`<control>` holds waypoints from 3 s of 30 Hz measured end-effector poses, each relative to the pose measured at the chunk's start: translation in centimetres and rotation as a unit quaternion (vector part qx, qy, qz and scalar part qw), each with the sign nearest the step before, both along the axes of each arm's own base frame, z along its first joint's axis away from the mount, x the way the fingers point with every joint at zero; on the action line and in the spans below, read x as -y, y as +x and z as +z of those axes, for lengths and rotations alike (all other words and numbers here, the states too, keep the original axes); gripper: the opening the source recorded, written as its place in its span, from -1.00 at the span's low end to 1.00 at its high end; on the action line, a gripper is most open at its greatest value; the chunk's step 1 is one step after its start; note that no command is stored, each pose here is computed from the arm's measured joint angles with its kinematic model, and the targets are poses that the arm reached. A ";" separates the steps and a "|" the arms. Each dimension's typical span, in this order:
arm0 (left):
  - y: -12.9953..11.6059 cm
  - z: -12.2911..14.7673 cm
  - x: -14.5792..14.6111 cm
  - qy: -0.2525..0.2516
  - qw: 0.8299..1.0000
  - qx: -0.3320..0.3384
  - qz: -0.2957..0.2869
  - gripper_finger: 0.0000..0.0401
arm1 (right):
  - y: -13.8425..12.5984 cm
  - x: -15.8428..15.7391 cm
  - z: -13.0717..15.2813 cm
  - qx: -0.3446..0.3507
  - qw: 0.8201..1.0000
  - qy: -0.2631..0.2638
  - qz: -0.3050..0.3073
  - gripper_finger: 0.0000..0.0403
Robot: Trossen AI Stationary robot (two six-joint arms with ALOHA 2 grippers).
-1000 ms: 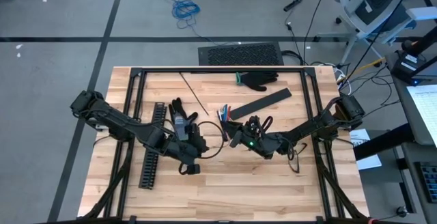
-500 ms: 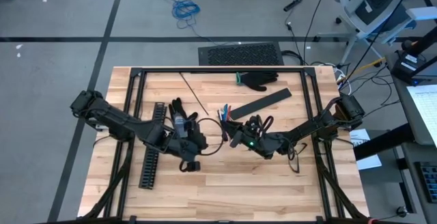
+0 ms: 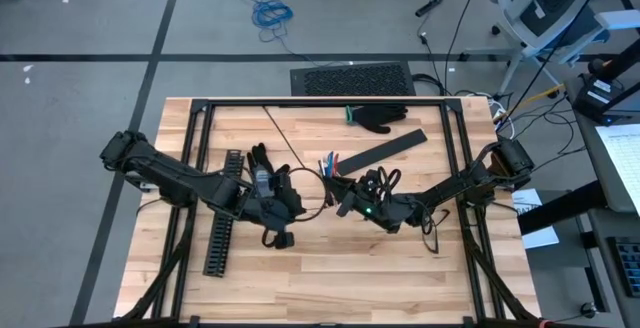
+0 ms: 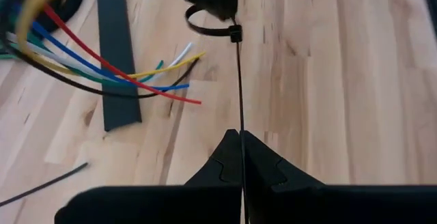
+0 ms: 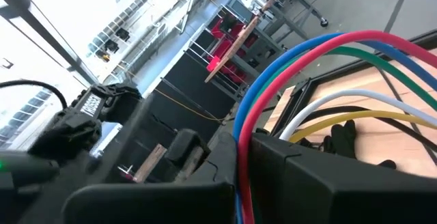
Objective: Ziptie cables
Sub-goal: Wrap the cable wires with the black zip tie
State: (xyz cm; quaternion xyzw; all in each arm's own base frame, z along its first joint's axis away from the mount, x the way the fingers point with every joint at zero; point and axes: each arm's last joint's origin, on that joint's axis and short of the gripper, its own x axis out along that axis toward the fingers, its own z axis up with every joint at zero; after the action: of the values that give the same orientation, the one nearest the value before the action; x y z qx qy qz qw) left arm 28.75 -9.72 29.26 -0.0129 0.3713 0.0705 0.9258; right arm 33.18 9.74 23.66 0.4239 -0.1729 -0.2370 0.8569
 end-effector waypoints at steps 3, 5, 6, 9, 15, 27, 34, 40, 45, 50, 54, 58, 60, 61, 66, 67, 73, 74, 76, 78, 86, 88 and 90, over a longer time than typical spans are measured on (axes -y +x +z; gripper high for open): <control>-0.6 0.9 -0.3 -0.007 1.000 0.018 0.011 -1.00 | 0.0 0.0 0.0 0.000 1.000 -0.001 0.000 -0.95; -0.9 1.4 -0.4 -0.007 0.999 0.027 0.015 -1.00 | 0.0 0.1 0.0 -0.003 1.000 -0.004 -0.001 -0.95; -1.0 1.6 -0.5 -0.008 0.999 0.031 0.015 -1.00 | 0.0 0.1 0.0 -0.004 1.000 -0.006 -0.002 -0.95; -1.2 1.9 -0.6 -0.011 0.999 0.037 0.015 -1.00 | 0.1 0.3 0.0 -0.003 1.000 -0.007 -0.005 -0.95; -0.9 2.5 -0.5 -0.030 0.997 0.072 0.024 -1.00 | 0.0 0.3 0.2 0.006 1.000 -0.006 -0.005 -0.95; -0.1 2.0 -2.0 0.010 0.997 0.064 0.049 -1.00 | -0.2 0.0 0.8 0.025 1.000 -0.015 -0.004 -0.95; 0.0 2.0 -2.1 0.014 0.997 0.065 0.047 -1.00 | -0.3 0.0 1.1 0.040 0.999 -0.011 -0.003 -0.95; 0.0 2.1 -2.1 0.015 0.996 0.070 0.050 -1.00 | -0.3 -0.1 1.2 0.040 0.999 -0.018 -0.003 -0.95; 0.1 2.1 -2.1 0.016 0.996 0.074 0.053 -1.00 | -0.4 -0.2 1.2 0.020 0.999 -0.047 -0.007 -0.95; 0.1 3.0 -2.1 -0.003 0.992 0.111 0.058 -1.00 | -0.3 -0.2 1.1 0.003 0.998 -0.063 -0.009 -0.95; -0.3 3.9 -2.2 -0.014 0.989 0.137 0.060 -1.00 | -0.4 -0.2 1.2 0.007 0.998 -0.064 -0.014 -0.95; -0.3 3.9 -2.1 -0.020 0.988 0.140 0.064 -1.00 | -0.5 0.0 1.7 0.023 0.997 -0.070 -0.022 -0.95; -0.1 3.5 -1.9 -0.027 0.988 0.136 0.069 -1.00 | -0.7 0.0 2.1 0.033 0.996 -0.078 -0.027 -0.95; -0.1 3.1 -1.8 -0.024 0.989 0.130 0.072 -1.00 | -0.7 0.1 2.2 0.035 0.995 -0.084 -0.030 -0.95; -0.7 1.1 -1.4 0.008 0.991 0.101 0.088 -1.00 | -1.4 0.4 3.6 0.021 0.991 -0.119 -0.049 -0.95; -0.8 0.7 -1.3 0.012 0.991 0.096 0.092 -1.00 | -1.6 0.4 3.9 0.021 0.991 -0.121 -0.051 -0.95; -1.5 -0.2 -0.9 0.034 0.989 0.096 0.105 -1.00 | -1.6 0.6 4.0 0.009 0.991 -0.120 -0.050 -0.95; -1.6 -0.2 -0.8 0.035 0.989 0.096 0.106 -1.00 | -1.6 0.7 4.0 0.009 0.992 -0.117 -0.050 -0.95; -1.6 -0.2 -0.8 0.036 0.989 0.096 0.106 -1.00 | -1.4 0.7 3.7 0.001 0.992 -0.114 -0.047 -0.95; -1.6 -0.2 -0.9 0.037 0.989 0.097 0.107 -1.00 | -1.4 0.8 3.6 -0.002 0.992 -0.114 -0.048 -0.95; -1.6 -0.2 -0.8 0.037 0.989 0.096 0.105 -1.00 | -1.2 1.9 4.0 0.011 0.991 -0.115 -0.063 -0.95; -1.6 -0.2 -0.7 0.037 0.989 0.096 0.104 -1.00 | -1.1 2.2 3.9 0.011 0.991 -0.121 -0.054 -0.95; -1.7 -0.2 -0.6 0.040 0.990 0.094 0.100 -1.00 | -1.0 2.4 3.9 0.013 0.991 -0.122 -0.055 -0.95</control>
State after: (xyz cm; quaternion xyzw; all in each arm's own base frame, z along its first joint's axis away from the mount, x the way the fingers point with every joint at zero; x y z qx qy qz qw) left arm 27.08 -9.10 29.03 -0.0194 0.2765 0.1757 0.9446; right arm 32.18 7.30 27.61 0.3091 -0.2346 -0.2554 0.8855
